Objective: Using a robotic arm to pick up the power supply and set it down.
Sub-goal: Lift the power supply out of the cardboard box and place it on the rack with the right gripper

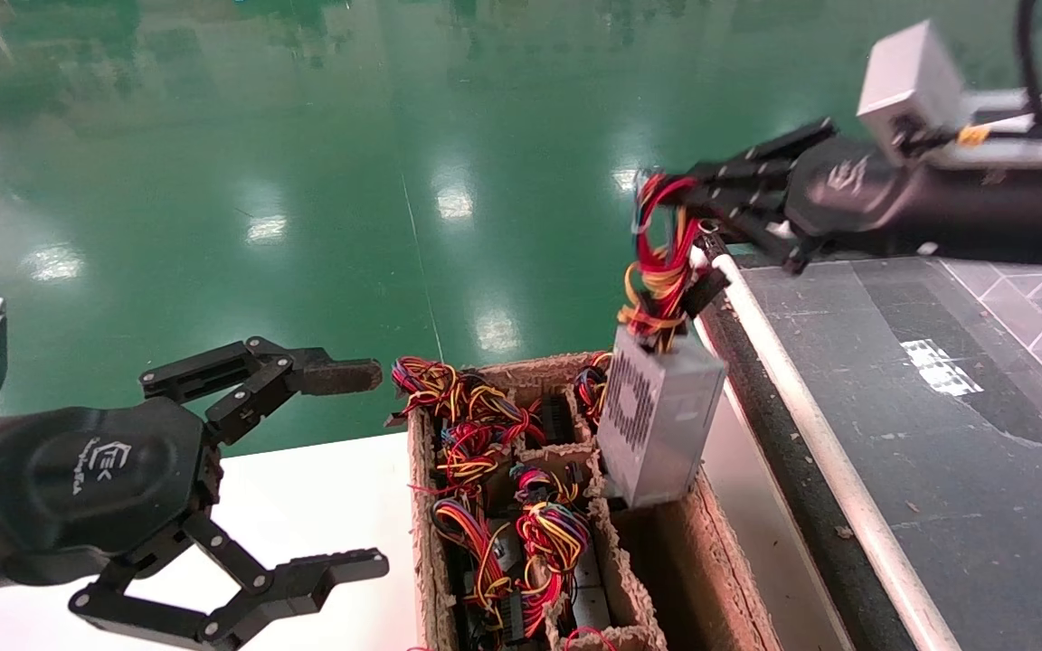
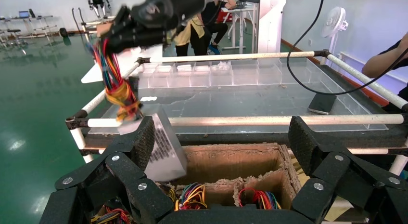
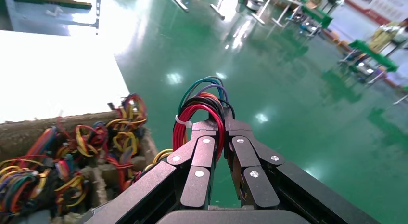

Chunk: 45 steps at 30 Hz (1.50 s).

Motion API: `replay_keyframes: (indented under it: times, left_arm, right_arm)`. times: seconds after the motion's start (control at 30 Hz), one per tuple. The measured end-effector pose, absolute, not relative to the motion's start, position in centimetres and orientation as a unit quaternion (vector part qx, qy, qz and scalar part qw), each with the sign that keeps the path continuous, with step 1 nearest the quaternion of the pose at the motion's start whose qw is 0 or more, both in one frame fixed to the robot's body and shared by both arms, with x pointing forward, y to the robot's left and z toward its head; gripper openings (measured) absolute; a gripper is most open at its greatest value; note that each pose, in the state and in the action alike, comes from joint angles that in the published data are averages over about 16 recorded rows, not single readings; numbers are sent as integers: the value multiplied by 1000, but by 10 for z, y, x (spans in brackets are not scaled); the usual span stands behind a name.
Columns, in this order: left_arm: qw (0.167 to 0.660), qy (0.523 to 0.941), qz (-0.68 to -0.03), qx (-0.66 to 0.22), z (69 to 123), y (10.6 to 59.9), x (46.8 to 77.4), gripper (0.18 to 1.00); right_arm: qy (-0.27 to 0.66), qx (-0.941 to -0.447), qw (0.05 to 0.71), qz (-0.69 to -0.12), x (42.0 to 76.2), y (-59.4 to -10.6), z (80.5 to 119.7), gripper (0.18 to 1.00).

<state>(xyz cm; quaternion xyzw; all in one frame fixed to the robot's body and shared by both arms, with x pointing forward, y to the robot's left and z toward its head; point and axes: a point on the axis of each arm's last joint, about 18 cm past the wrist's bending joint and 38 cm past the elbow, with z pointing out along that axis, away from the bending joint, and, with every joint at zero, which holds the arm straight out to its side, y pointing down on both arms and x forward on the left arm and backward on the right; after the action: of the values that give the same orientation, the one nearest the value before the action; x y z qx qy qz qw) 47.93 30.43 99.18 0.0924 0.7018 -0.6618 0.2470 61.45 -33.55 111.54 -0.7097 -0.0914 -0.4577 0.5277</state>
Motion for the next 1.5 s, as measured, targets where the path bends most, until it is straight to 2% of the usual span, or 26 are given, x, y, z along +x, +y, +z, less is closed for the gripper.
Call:
replay_keyframes:
  times: [0.43, 0.67, 0.9, 1.2, 1.5]
  left_arm:
    - [247, 702, -662, 92, 992, 304, 479, 1001]
    - [247, 702, -662, 92, 992, 304, 479, 1001]
    - [247, 702, -662, 92, 992, 304, 479, 1001]
    - [247, 702, -662, 92, 992, 304, 479, 1001]
    - [247, 702, -662, 92, 992, 304, 479, 1001]
  right_arm:
    - [-49, -687, 463, -557, 601, -391, 1168, 209]
    - [29, -667, 406, -623, 613, -440, 1180, 209]
    - [123, -642, 347, -673, 631, -488, 1176, 209]
    - [196, -623, 299, -696, 651, -516, 1158, 209]
    - [209, -625, 296, -692, 673, -502, 1145, 209]
